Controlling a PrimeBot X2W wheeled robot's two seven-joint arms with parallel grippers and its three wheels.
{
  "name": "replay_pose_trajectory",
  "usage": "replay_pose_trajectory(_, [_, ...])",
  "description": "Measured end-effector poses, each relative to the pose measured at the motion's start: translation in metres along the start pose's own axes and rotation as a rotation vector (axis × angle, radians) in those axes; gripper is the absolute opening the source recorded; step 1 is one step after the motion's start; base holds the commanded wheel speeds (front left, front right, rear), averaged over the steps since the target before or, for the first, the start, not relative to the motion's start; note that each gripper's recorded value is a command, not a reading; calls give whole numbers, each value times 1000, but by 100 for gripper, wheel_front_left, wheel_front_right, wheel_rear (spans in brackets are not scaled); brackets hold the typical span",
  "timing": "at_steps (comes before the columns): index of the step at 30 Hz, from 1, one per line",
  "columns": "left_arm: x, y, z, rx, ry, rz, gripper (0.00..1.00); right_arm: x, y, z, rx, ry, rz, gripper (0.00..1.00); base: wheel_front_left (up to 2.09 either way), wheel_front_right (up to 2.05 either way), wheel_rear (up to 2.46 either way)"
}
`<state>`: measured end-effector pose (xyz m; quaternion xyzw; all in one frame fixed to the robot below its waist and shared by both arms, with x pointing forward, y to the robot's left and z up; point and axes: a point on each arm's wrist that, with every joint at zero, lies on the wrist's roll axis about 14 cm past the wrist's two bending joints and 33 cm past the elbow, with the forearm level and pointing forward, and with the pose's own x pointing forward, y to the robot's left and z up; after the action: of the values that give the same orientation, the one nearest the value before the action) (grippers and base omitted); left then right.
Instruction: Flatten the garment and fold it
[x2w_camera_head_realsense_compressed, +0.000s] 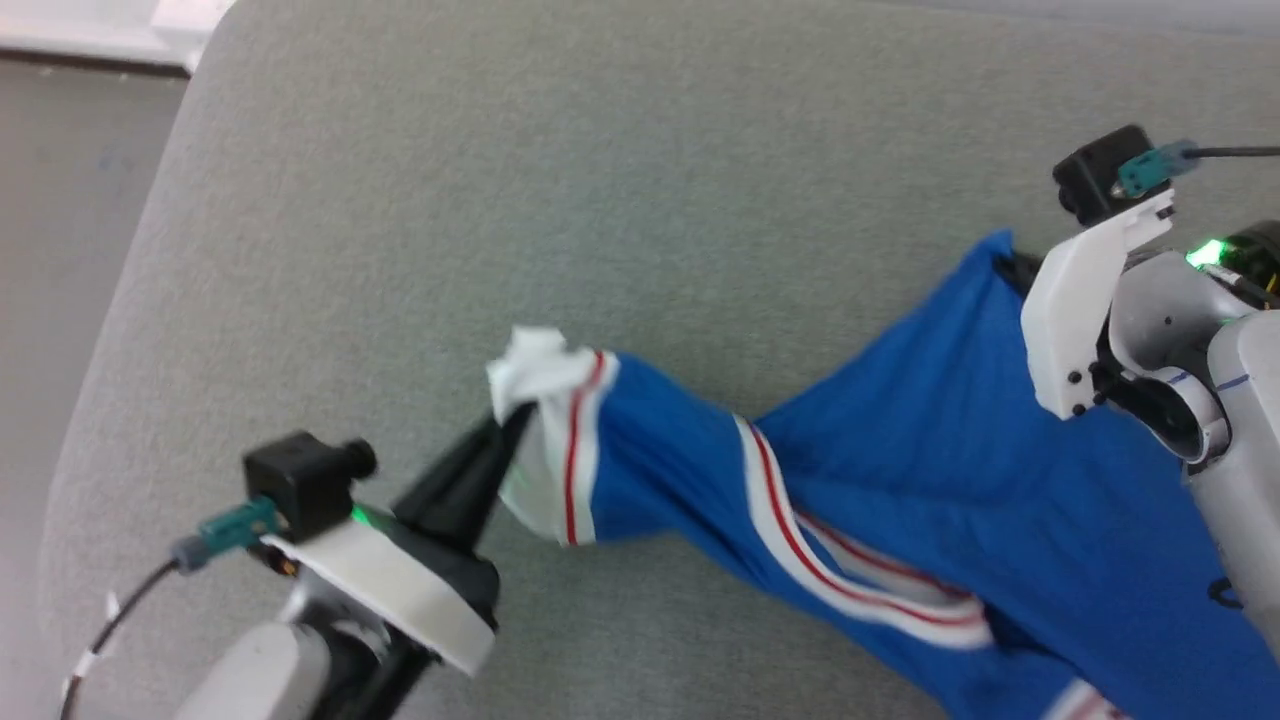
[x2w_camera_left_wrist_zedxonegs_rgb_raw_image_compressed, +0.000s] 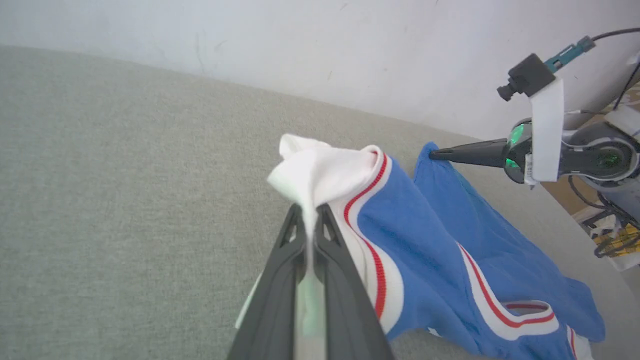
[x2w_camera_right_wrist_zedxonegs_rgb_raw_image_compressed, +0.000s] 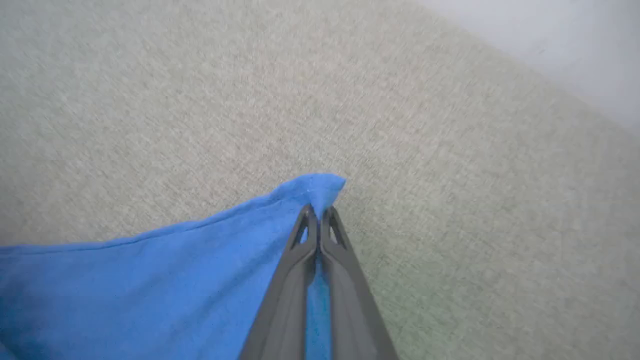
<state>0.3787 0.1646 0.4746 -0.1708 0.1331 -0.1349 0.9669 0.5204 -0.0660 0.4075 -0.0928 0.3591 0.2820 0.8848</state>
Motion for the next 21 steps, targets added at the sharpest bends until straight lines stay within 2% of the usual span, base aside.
replay_pose_trajectory(5, [14,-2,40,95,-124,-7,0,-39,-24,42,26,-253,-83,0,0,0,0])
replay_pose_trajectory(11, [31,-23,91,216,-232,-60,0,-91,-45,73,37,-460,-185,0,0,0,0])
replay_pose_trajectory(21, [56,-82,209,540,-426,-164,0,-195,-63,146,-29,-765,-357,0,0,0,0])
